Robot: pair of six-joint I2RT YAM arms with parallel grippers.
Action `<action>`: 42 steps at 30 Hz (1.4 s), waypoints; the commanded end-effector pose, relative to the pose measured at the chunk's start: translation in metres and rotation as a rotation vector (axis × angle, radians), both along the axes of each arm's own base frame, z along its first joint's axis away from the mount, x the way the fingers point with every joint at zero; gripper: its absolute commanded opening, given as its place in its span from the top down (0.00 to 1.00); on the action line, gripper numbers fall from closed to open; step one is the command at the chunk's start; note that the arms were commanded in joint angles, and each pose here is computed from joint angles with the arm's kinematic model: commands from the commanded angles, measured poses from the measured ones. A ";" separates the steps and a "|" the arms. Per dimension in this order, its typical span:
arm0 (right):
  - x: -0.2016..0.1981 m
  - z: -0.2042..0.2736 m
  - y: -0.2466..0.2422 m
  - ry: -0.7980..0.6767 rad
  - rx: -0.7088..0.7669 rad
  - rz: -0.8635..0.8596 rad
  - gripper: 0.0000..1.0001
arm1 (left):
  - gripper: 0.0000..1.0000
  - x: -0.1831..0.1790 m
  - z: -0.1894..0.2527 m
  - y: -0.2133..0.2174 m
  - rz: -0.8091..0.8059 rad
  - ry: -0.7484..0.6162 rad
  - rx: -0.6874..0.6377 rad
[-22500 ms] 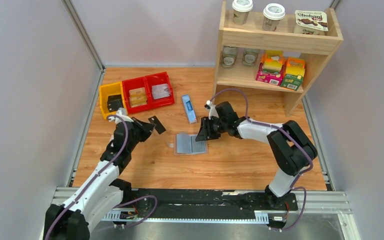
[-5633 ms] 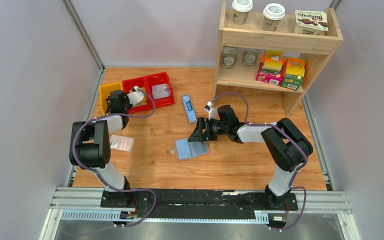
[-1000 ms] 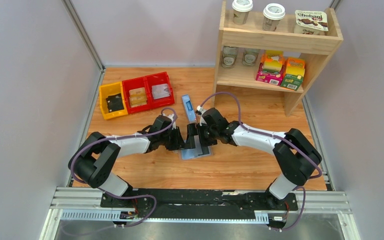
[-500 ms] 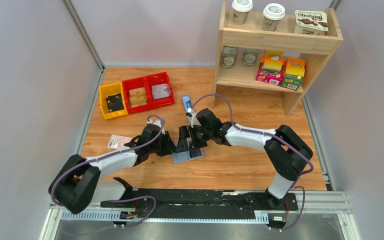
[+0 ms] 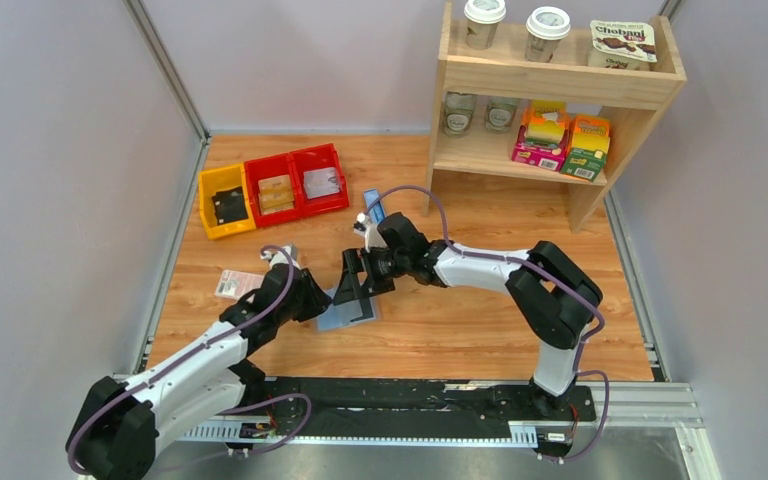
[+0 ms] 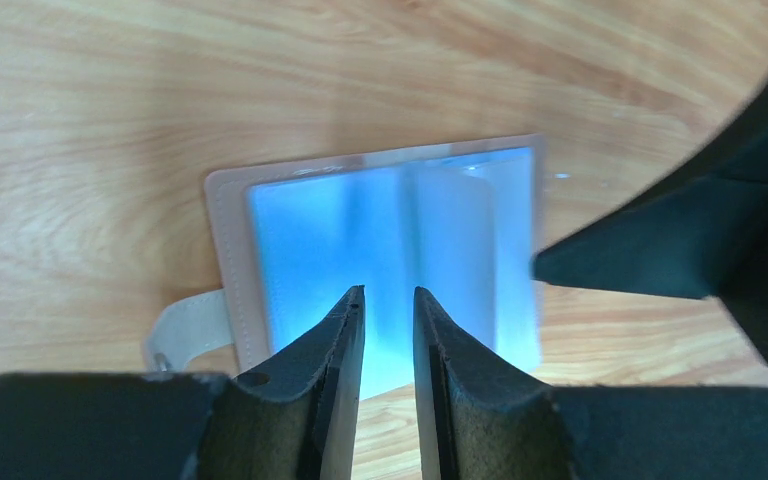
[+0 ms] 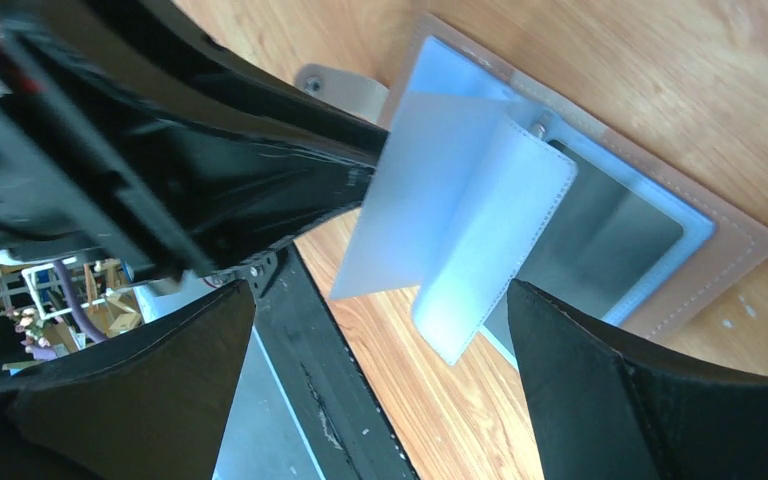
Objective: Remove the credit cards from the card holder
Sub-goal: Remove the credit card from the card holder.
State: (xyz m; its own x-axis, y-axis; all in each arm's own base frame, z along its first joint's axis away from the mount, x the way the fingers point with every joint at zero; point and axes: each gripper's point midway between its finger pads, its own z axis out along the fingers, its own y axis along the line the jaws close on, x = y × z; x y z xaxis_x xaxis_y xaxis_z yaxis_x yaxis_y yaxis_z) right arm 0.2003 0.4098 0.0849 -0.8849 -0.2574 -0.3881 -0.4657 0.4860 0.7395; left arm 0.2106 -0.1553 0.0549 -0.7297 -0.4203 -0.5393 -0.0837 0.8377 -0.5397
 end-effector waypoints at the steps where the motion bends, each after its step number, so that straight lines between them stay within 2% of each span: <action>1: 0.004 0.036 0.027 -0.034 0.137 0.044 0.00 | 0.68 -0.010 -0.023 0.023 0.081 0.098 0.098; 7: 0.001 0.033 0.034 -0.012 0.153 0.058 0.00 | 0.70 -0.015 -0.053 0.019 0.030 0.205 0.162; 12: -0.001 0.032 0.033 -0.008 0.154 0.059 0.00 | 0.73 -0.012 -0.066 -0.013 -0.096 0.259 0.088; 20: -0.003 0.038 0.024 -0.027 0.173 0.054 0.00 | 0.76 0.022 -0.029 -0.058 -0.186 0.086 -0.106; 23: 0.001 0.033 0.017 -0.031 0.157 0.032 0.00 | 0.76 0.026 -0.021 -0.066 -0.203 0.073 -0.141; 27: 0.003 0.026 0.014 -0.031 0.140 0.027 0.00 | 0.72 0.027 -0.014 -0.052 -0.160 0.068 -0.071; 30: 0.005 0.024 0.016 -0.032 0.144 0.030 0.00 | 0.66 0.023 -0.009 -0.025 -0.085 0.060 0.027; 35: 0.008 0.026 0.024 -0.035 0.159 0.049 0.00 | 0.65 0.016 0.005 0.019 0.051 0.033 0.153; 42: 0.011 0.005 0.036 -0.021 0.133 0.060 0.00 | 0.65 0.009 0.035 0.055 0.179 -0.047 0.209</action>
State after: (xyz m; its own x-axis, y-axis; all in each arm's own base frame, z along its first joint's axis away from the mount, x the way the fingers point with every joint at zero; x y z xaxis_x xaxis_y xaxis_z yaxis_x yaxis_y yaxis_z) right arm 0.1930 0.4460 0.1192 -0.8477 -0.2730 -0.4549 -0.5218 0.2745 0.8077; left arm 0.2256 -0.1273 0.0746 -0.6673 -0.4198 -0.6152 -0.1574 0.8868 -0.4345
